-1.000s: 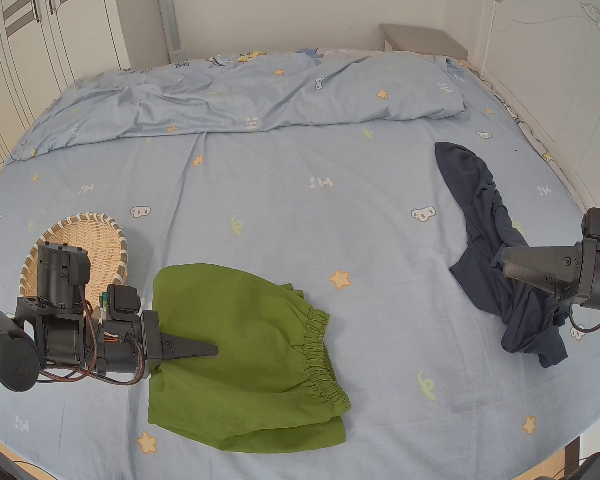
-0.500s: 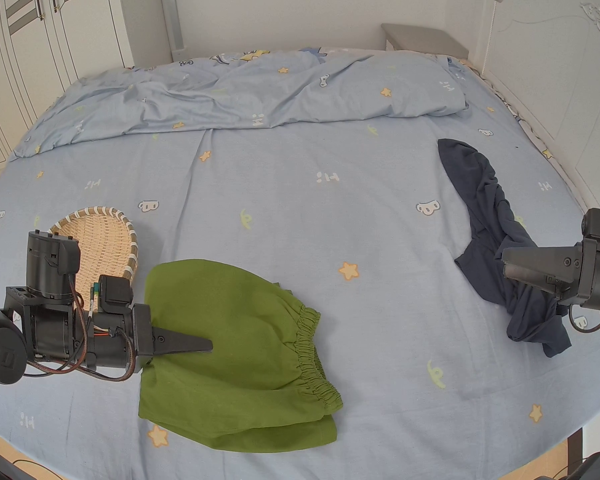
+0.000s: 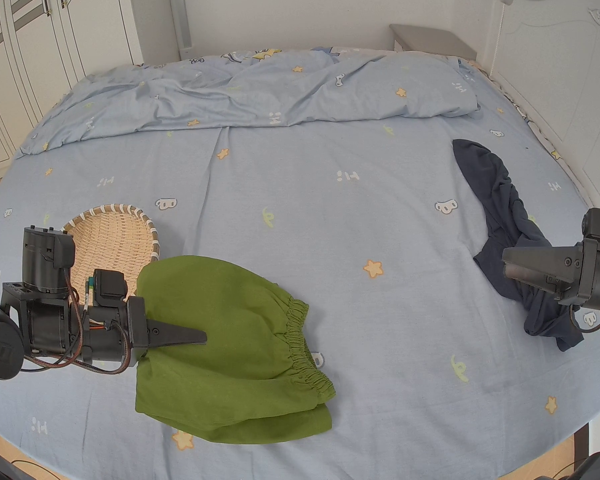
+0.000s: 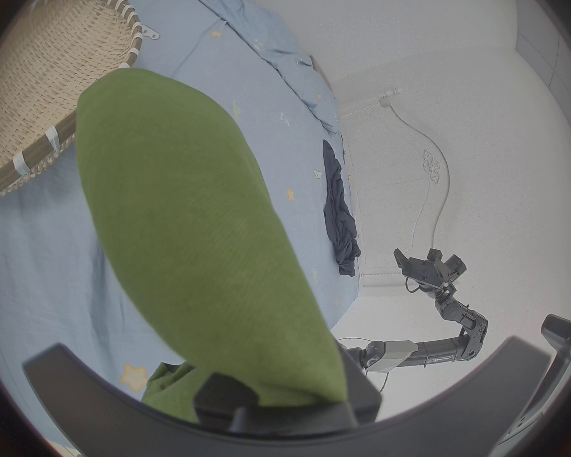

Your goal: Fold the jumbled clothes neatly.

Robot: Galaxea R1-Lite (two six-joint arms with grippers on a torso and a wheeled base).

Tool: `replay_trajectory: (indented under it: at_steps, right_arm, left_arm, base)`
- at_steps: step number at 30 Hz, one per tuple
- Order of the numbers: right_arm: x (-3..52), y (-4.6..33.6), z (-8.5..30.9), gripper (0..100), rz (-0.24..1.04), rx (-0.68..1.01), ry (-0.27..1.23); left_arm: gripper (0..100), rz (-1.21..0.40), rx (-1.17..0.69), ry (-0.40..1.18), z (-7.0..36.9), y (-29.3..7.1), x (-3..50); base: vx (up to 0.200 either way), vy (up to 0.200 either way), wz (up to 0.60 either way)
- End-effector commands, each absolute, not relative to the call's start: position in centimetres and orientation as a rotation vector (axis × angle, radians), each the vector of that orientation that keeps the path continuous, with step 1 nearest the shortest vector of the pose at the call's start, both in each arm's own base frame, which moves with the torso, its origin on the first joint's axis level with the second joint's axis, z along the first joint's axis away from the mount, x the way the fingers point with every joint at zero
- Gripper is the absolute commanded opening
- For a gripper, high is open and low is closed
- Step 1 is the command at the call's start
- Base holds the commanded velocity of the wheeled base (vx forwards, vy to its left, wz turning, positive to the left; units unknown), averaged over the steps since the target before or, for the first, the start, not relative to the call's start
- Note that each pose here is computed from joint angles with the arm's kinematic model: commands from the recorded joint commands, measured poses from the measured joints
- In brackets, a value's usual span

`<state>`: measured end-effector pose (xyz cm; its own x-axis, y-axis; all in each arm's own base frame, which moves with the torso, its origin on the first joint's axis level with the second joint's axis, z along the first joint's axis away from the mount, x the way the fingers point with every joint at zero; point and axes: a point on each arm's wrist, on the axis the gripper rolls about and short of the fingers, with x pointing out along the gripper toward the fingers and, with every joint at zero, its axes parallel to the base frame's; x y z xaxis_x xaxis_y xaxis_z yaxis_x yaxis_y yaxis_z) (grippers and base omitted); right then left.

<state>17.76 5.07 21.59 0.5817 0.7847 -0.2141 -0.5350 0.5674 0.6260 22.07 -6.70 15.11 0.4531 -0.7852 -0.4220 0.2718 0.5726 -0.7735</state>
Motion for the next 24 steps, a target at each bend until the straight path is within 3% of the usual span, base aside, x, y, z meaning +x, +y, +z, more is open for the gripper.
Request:
replay_trajectory:
  at_steps: [1, 17, 24]
  right_arm:
    - [17.7, 5.1, 21.6, 100, 0.818, 0.540, 0.510]
    - [17.7, 5.1, 21.6, 100, 0.817, 0.540, 0.508]
    - [17.7, 5.1, 21.6, 100, 0.817, 0.541, 0.510]
  left_arm:
    - [0, -0.730, -0.683, 0.861, 15.3, -6.8, 21.9]
    - [0, -0.784, -0.635, 0.796, 20.0, -7.1, 20.8]
    - [0, -0.780, -0.633, 0.798, 20.1, -7.0, 20.8]
  base:
    - [0.000, 0.000, 0.00]
    - [0.000, 0.000, 0.00]
    - [0.000, 0.200, 0.00]
